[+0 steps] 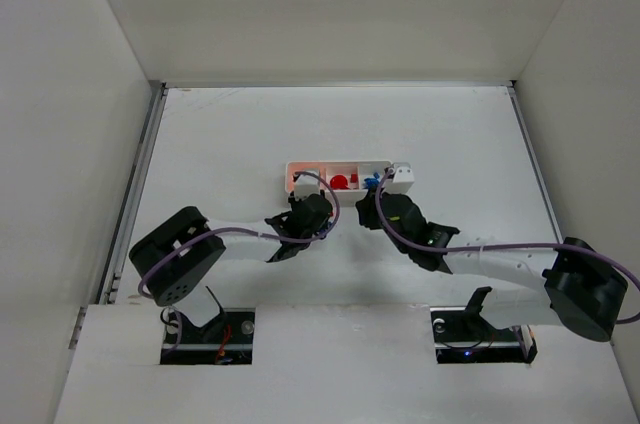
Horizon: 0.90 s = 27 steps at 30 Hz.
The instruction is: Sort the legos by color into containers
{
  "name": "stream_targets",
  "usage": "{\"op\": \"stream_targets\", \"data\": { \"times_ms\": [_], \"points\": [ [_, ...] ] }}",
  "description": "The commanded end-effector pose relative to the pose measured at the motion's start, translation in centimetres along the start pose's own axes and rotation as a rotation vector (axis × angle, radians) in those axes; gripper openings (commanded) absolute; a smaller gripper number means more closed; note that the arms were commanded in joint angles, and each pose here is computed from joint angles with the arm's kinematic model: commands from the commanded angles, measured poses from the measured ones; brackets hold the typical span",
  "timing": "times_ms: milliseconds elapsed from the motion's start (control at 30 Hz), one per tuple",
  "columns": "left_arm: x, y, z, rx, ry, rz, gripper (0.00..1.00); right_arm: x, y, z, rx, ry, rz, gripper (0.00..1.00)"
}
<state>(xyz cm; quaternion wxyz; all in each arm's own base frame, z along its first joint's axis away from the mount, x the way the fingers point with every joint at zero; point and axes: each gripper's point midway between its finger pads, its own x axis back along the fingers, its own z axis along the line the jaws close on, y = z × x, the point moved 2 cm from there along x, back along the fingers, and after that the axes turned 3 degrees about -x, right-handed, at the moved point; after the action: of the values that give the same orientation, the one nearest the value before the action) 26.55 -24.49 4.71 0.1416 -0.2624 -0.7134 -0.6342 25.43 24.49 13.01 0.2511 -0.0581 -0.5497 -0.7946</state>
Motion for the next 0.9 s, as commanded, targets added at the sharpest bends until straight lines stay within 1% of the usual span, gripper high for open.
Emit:
{"op": "stream_targets", "data": {
  "times_ms": [0,333,467,567,767,867],
  "points": [
    [-0.7,2.3,-1.2,0.029,-0.024,-0.054,0.3,0.3,0.9,1.0,-0.044,0.029,-0.049,0.39],
    [-2.2,1.7,-0.6,-0.001,0.023,-0.033,0.24,0.8,0.4,1.9,-0.039,0.049,-0.05,0.4],
    [-2.1,1.5,-0.5,-0.005,0.023,-0.031,0.15,1.0,-0.1,2.1,-0.038,0.053,-0.045,0.42],
    [-1.0,1.9,-0.5,0.006,0.006,-0.047,0.12,1.1,-0.9,2.1,-0.037,0.049,-0.03,0.42],
    [2.4,3.0,-0.3,0.053,-0.05,-0.09,0.11,0.7,-3.9,2.6,-0.008,0.059,0.028,0.42],
    [4.0,4.3,-0.2,0.098,-0.079,-0.113,0.11,0.9,-5.4,4.0,0.02,0.099,0.046,0.42]
  ]
}}
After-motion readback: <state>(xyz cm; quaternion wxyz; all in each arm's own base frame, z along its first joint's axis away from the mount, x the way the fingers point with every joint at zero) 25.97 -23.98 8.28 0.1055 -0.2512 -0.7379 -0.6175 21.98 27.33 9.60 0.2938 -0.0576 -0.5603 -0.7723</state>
